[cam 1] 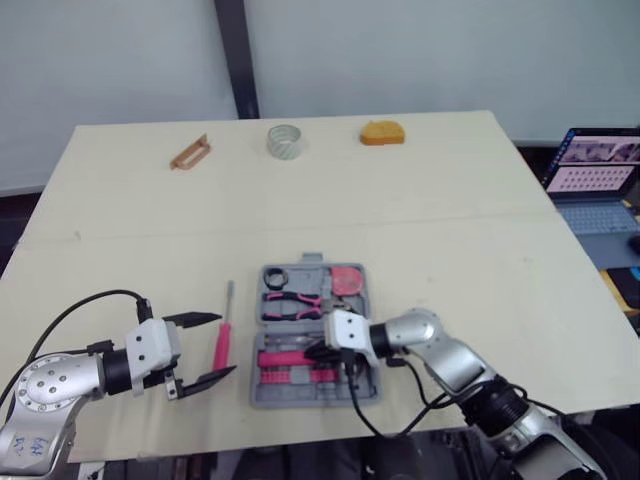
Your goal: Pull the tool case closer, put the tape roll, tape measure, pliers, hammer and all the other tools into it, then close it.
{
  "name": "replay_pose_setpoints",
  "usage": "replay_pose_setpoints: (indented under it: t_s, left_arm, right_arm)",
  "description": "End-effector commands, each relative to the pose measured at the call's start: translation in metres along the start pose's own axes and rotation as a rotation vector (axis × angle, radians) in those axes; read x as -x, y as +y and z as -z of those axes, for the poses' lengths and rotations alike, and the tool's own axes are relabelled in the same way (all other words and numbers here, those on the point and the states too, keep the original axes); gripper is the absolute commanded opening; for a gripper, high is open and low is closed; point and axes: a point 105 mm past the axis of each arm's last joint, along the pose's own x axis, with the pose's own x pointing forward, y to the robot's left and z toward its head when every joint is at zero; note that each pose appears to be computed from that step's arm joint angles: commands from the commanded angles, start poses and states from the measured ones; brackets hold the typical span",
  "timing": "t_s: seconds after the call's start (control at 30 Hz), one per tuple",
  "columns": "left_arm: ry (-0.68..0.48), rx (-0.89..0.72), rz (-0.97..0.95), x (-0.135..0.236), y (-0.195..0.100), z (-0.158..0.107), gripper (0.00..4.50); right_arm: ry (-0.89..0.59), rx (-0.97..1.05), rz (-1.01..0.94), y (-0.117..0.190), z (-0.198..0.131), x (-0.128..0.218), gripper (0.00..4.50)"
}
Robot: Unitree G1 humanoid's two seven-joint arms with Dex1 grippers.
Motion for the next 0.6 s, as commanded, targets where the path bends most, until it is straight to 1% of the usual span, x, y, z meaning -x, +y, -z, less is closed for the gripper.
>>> replay_pose_setpoints:
  t_s: [0.03,0.3,0.4,0.5,0.6]
  left_arm:
    - [-0.016,-0.025,-0.007,0.001,0.002,-0.007,4.5]
    - [-0.015,-0.022,-0.004,0.001,0.002,-0.008,4.5]
    - [-0.016,-0.021,-0.003,0.0,0.002,-0.008,4.5]
    - [-0.016,-0.021,-0.002,-0.001,0.003,-0.007,4.5]
    - [-0.013,-0.014,-0.015,-0.002,0.005,-0.006,4.5]
  right_arm:
    - [0.254,-0.157,-0.024,0.023,0.073,0.002,0.05]
    - [0.33,-0.182,-0.044,0.029,0.09,0.005,0.05]
    - [0.332,-0.182,-0.054,0.03,0.092,0.004,0.05]
    - [0.247,-0.173,-0.035,0.023,0.076,0.002,0.05]
    - [0.07,-0.183,0.009,0.008,0.04,0.007,0.05]
